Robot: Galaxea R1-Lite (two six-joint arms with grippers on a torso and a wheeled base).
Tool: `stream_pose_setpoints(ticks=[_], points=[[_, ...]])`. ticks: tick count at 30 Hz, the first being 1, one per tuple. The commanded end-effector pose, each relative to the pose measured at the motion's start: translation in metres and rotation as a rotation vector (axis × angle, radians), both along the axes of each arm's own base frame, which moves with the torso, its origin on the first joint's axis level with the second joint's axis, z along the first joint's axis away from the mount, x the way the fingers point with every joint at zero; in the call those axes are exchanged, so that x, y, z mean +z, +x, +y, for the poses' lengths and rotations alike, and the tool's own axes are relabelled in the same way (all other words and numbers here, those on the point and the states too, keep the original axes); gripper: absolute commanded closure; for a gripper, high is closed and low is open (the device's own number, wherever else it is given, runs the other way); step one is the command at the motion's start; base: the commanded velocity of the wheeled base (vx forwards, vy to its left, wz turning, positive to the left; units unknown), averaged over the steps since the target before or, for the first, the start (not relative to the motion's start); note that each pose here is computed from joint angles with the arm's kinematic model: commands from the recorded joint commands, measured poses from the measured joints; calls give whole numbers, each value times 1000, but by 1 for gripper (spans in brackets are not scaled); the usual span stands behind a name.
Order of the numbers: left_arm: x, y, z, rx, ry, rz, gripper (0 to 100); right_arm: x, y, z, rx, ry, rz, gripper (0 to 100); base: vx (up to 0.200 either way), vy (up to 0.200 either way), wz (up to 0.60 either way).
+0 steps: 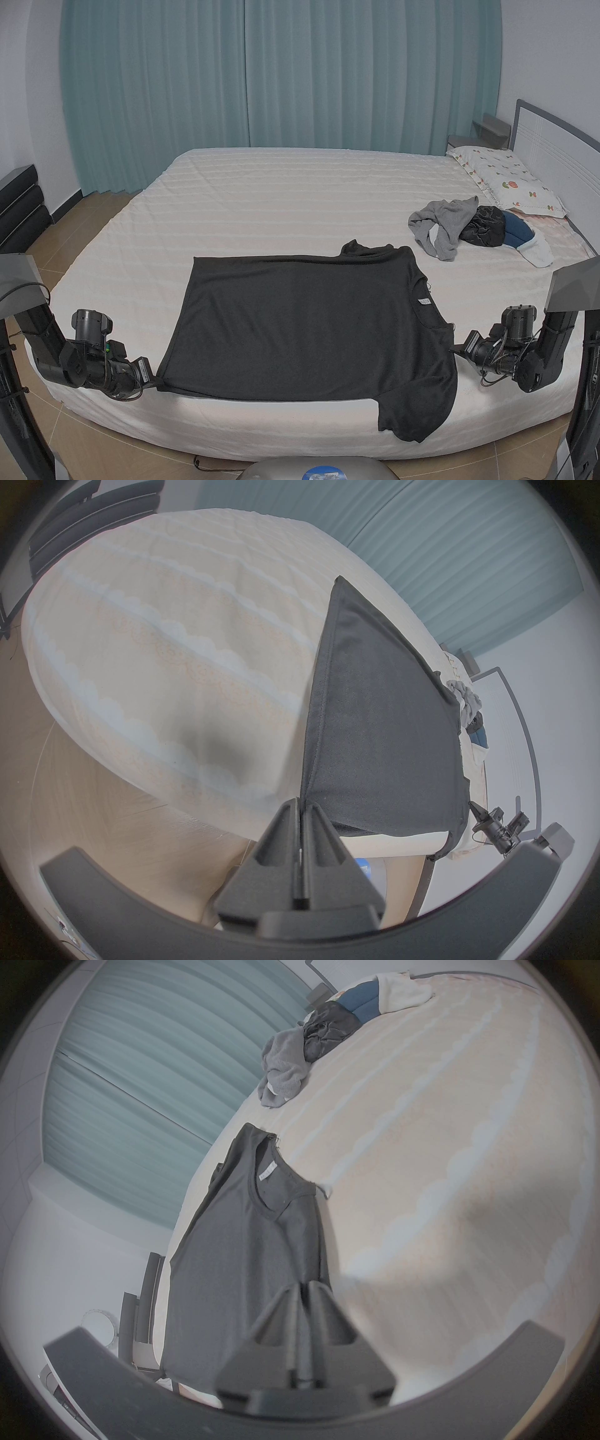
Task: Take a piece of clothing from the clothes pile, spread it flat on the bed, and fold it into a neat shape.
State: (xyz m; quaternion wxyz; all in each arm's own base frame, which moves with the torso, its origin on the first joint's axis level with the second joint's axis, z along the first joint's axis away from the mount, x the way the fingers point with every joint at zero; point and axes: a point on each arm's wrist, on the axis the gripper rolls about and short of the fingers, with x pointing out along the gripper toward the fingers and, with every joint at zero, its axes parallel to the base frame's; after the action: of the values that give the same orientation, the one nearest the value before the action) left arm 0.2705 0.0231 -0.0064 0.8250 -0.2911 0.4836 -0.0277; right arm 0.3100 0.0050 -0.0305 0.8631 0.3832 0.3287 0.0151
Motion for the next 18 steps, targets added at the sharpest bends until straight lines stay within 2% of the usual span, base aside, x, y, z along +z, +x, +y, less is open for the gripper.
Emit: stream_pose_setpoints(ticks=[1, 7, 16, 17, 18], points=[[-1, 0, 0, 2, -1, 4, 100, -1, 11, -3, -8, 0, -27, 100, 0, 0, 0], [-2, 0, 0, 1, -2, 10, 100, 4, 28, -4, -10, -2, -88, 100, 0, 0, 0], [-3, -1, -1, -1, -2, 13, 100, -5, 34, -4, -9, -1, -83, 100, 0, 0, 0], [-3, 0, -1, -1, -2, 12, 100, -5, 33, -4, -9, -1, -86, 0, 0, 0, 0], [-3, -1, -1, -1, -2, 13, 100, -4, 33, -4, -9, -1, -88, 0, 0, 0, 0]])
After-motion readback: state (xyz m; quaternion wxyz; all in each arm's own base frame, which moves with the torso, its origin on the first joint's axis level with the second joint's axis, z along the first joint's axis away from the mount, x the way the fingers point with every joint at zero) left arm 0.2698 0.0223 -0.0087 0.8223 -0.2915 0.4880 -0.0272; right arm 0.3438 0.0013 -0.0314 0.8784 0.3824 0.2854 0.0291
